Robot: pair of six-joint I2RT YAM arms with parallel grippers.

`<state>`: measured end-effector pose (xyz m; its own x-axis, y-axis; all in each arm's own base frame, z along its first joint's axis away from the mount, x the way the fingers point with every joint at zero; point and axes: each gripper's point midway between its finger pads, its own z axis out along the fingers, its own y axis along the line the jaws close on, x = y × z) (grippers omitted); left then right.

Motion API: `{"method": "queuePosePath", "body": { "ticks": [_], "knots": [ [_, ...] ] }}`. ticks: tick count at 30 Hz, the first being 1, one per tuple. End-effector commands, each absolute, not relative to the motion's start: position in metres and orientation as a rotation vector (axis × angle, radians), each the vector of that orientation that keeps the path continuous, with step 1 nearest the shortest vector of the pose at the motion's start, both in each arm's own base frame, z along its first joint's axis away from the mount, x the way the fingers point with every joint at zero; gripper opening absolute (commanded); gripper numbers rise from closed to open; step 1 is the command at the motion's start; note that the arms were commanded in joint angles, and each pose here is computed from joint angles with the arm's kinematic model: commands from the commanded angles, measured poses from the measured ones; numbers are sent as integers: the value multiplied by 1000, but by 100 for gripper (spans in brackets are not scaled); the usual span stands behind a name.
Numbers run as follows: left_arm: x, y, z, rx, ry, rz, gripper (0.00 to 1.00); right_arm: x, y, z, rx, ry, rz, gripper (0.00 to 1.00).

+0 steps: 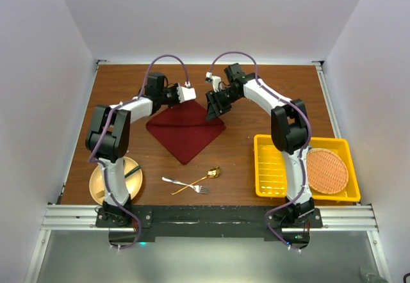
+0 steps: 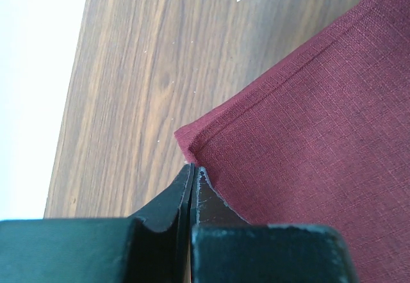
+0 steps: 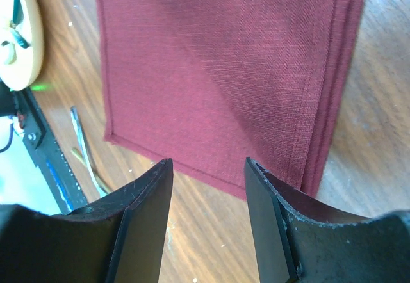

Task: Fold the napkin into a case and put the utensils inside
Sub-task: Fold the top corner of the square-folded napkin at the center of the board.

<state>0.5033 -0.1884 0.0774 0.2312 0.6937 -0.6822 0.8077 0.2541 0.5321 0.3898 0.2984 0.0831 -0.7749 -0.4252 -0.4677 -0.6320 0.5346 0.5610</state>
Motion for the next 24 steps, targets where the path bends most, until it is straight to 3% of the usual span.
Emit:
{"method": "queuePosePath", "body": {
  "ticks": [1,12,18,24],
  "knots": [
    [523,-194,103,1473,1384,-124,0,403,305,87,-880,2463,1047,53],
    [524,-194,88,1510,1403,-137,0,410,300,92,-865,2448,1053,54],
    [541,-181,141,1322,1448,-112,37,422,294,113,-808,2402,1073,59],
    [521,-153,209,1081,1537,-235,54,425,291,145,-802,2291,1103,64]
  ]
}}
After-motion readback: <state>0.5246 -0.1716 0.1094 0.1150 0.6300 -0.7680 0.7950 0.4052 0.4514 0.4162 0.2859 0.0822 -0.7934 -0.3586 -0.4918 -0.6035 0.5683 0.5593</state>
